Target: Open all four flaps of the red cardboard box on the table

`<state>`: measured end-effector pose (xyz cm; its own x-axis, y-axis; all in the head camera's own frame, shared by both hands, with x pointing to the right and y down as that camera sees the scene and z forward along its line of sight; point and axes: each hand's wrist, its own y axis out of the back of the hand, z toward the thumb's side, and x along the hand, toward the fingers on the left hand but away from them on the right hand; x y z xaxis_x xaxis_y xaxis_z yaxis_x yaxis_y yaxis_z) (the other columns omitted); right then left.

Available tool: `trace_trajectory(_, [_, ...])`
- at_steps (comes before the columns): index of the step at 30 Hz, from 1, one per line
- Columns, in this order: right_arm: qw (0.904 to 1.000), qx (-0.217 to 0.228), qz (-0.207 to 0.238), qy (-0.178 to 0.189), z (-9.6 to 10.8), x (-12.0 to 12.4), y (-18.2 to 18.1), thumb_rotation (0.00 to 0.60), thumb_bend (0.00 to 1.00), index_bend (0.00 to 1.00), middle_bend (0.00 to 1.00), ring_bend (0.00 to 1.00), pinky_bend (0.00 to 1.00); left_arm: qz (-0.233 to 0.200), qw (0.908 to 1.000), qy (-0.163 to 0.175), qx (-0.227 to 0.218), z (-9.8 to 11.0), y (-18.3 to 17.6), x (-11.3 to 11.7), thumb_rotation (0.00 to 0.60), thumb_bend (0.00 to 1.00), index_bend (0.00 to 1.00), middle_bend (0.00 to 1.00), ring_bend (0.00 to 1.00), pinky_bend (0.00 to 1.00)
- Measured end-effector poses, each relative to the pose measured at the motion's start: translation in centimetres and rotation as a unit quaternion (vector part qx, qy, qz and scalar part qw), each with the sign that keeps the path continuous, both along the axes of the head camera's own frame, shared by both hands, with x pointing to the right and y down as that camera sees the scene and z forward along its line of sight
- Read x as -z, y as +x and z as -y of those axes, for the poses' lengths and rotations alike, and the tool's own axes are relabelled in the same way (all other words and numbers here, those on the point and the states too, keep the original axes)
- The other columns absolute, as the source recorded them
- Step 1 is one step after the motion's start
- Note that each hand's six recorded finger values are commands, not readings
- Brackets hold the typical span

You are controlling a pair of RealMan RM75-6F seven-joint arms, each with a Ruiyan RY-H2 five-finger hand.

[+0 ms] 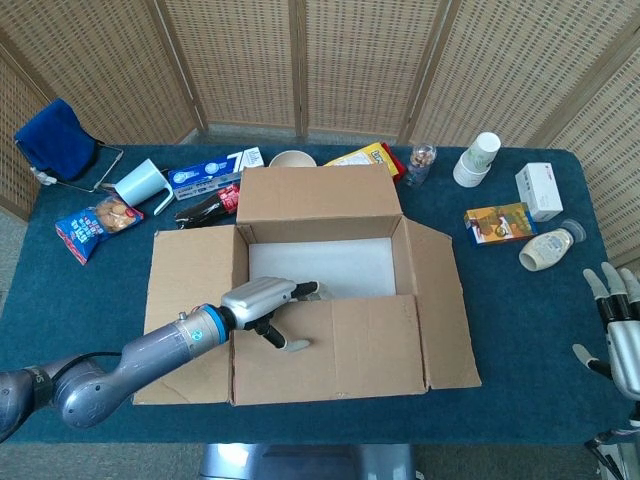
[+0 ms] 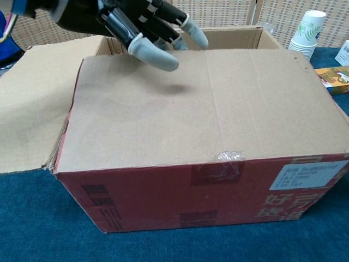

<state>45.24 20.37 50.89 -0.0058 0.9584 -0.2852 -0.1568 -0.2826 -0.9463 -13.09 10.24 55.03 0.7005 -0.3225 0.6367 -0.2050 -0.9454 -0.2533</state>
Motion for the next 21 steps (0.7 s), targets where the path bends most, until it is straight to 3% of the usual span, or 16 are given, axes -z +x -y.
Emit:
trace_trajectory(10, [1.0, 0.003, -0.002, -0.003, -0.1, -0.3, -0.2, 0.6, 0.06, 0.01, 0.0, 0.0, 0.06, -0.037, 0.9993, 0.0, 0.005, -0.7, -1.2, 1.7, 0.526, 0.0, 0.19, 0.42, 0.39, 0.47])
trace_trajectory(21, [1.0, 0.004, -0.003, -0.004, -0.1, -0.4, -0.3, 0.6, 0.06, 0.01, 0.0, 0.0, 0.06, -0.125, 0.9919, 0.012, 0.02, -1.5, -0.9, 5.1, 0.528, 0.0, 0.2, 0.42, 0.39, 0.49])
